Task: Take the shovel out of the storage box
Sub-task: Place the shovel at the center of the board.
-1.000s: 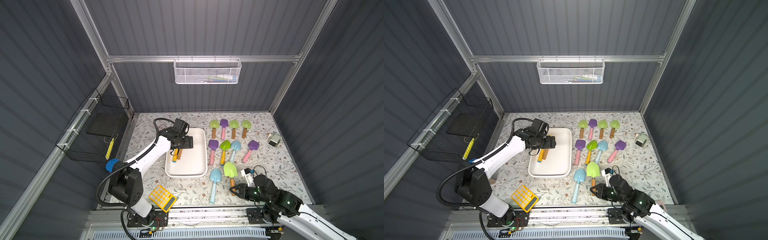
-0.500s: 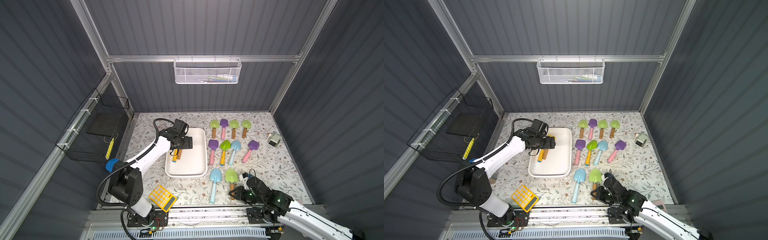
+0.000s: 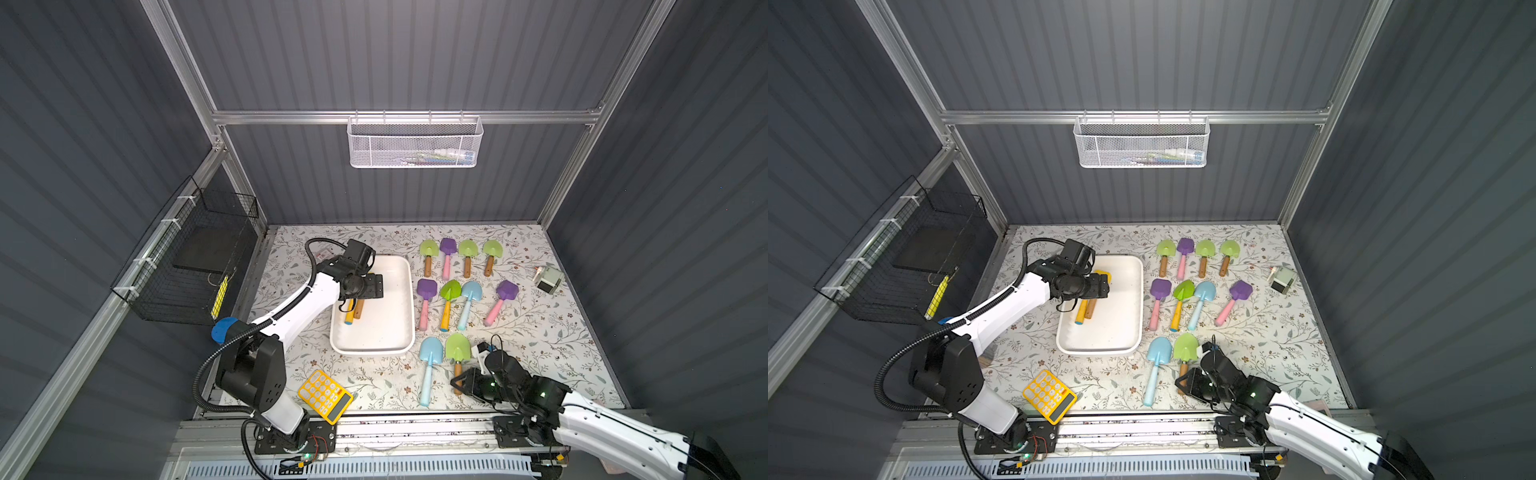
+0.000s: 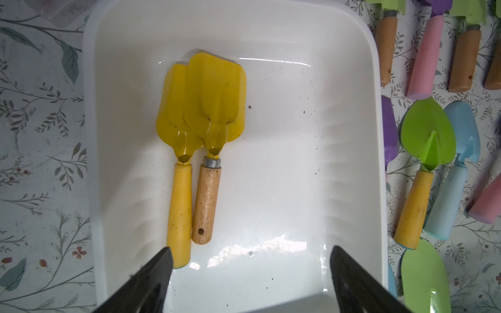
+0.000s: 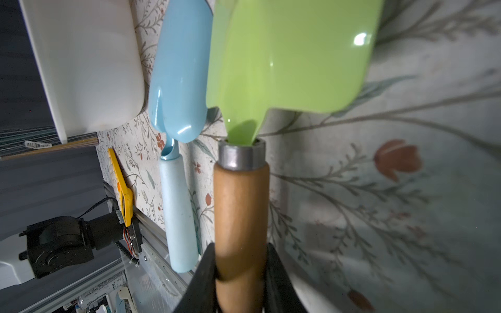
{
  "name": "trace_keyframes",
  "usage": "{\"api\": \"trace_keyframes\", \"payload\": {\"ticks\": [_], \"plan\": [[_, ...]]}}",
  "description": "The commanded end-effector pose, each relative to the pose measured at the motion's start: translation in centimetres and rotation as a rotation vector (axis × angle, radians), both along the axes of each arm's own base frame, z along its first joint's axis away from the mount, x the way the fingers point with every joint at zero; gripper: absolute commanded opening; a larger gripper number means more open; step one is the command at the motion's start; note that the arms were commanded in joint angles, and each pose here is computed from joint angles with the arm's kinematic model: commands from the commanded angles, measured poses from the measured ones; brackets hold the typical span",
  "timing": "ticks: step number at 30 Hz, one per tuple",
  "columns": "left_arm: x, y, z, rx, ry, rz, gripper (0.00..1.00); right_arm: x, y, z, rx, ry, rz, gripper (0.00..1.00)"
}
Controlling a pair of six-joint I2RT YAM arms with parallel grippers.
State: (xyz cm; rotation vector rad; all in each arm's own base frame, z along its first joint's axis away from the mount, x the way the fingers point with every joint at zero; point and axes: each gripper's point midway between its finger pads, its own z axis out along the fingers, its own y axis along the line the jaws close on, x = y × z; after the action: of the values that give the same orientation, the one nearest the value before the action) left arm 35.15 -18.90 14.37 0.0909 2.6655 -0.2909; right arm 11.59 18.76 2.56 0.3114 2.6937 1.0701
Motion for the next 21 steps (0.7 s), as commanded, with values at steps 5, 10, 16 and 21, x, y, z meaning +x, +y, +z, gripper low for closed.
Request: {"api": "trace_keyframes", "payload": {"ticks": [5,10,16,21], "plan": [[-0.4,1.2,-0.7,0.043,0.017,-0.002,0.91,-0.3,0.0,-0.7,-0.037,0.031,0.020,0.37],[-0.3,1.6,-0.7,0.057,0.016,0.001,0.91,-0.3,-0.5,0.0,-0.060,0.020,0.021,0.44],[-0.3,1.9,-1.1,0.100,0.037,-0.017,0.91,-0.4,-3.3,2.0,-0.171,-0.004,0.000,0.59],[0.1,1.5,-2.3,0.118,0.078,-0.035,0.89,0.7,-5.6,5.8,-0.310,-0.068,-0.019,0.61]]}}
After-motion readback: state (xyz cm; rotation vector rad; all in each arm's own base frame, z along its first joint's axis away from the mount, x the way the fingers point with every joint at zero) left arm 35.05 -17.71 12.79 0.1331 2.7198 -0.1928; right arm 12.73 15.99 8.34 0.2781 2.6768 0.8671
